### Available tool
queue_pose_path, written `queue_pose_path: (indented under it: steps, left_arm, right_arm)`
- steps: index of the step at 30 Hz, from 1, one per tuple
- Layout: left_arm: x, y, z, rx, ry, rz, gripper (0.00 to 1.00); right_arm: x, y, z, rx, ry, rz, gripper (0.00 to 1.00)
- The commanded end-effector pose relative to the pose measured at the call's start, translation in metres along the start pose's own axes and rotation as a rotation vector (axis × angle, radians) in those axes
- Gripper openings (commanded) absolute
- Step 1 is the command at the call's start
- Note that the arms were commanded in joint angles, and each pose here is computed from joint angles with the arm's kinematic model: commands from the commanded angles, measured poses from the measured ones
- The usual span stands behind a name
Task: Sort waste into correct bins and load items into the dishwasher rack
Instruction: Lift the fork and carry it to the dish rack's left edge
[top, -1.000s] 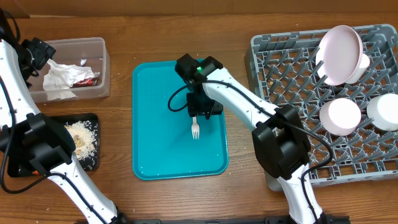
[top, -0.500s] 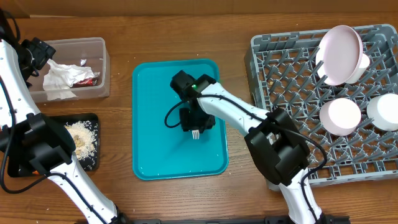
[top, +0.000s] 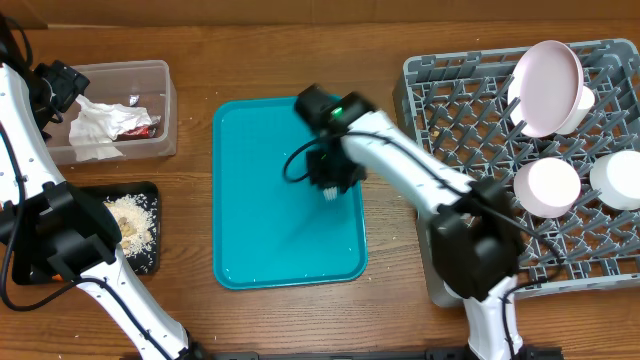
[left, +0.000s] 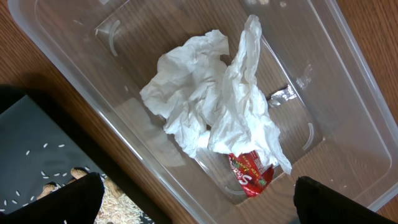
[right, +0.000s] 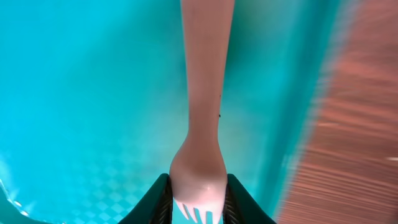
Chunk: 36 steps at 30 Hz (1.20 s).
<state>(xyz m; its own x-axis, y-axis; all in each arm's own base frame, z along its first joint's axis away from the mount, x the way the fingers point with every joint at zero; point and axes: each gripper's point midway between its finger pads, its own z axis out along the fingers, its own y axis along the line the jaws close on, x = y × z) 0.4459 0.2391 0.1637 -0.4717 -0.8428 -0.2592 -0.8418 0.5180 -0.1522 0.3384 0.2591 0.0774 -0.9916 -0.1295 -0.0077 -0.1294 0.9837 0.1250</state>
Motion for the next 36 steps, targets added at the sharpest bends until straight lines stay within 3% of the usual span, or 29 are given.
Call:
queue_pose_path:
  steps: [1,3,6,10,13,15,16,17,21,24,27,36]
  left_arm:
    - [0.000,-0.002,-0.005,-0.004,-0.014,0.001,1.00]
    - [0.000,-0.001,-0.005,-0.004,-0.015,0.001,1.00]
    - [0.000,-0.002,-0.005,-0.004,-0.014,0.001,1.00]
    - [0.000,-0.002,-0.005,-0.004,-0.014,0.001,1.00]
    - [0.000,-0.002,-0.005,-0.004,-0.014,0.001,1.00]
    - [0.000,-0.002,-0.005,-0.004,-0.014,0.001,1.00]
    - [0.000,-0.002,-0.005,-0.004,-0.014,0.001,1.00]
    - [0.000,-0.002,-0.005,-0.004,-0.014,0.001,1.00]
    - [0.000,-0.002,-0.005,-0.004,-0.014,0.001,1.00]
    - [0.000,-0.002,-0.005,-0.004,-0.014,0.001,1.00]
    - [0.000,-0.002,-0.005,-0.004,-0.014,0.001,1.00]
    - [0.000,-0.002,-0.005,-0.004,-0.014,0.001,1.00]
  right_arm:
    - [-0.030,-0.044,-0.071,-0.023,-0.166,0.040,0.04]
    - [-0.038,-0.076,-0.094,-0.026,-0.215,0.092,0.04]
    - [-0.051,-0.179,-0.131,-0.008,-0.296,0.191,0.04]
    - [-0.052,-0.199,-0.134,-0.001,-0.305,0.169,0.06]
    - [-0.055,-0.197,-0.135,-0.016,-0.316,0.197,0.27]
    - [-0.057,-0.182,-0.136,-0.098,-0.318,0.191,0.27]
    - [-0.059,-0.160,-0.137,-0.174,-0.319,0.151,0.45]
    - [-0.062,-0.145,-0.136,-0.182,-0.328,0.113,0.56]
    - [-0.076,-0.099,-0.119,-0.091,-0.406,0.014,0.72]
    - [-0.104,-0.089,-0.054,0.103,-0.424,-0.005,0.75]
    - [-0.117,-0.110,-0.016,0.253,-0.412,0.012,0.76]
    - [-0.125,-0.131,0.039,0.360,-0.370,0.045,0.76]
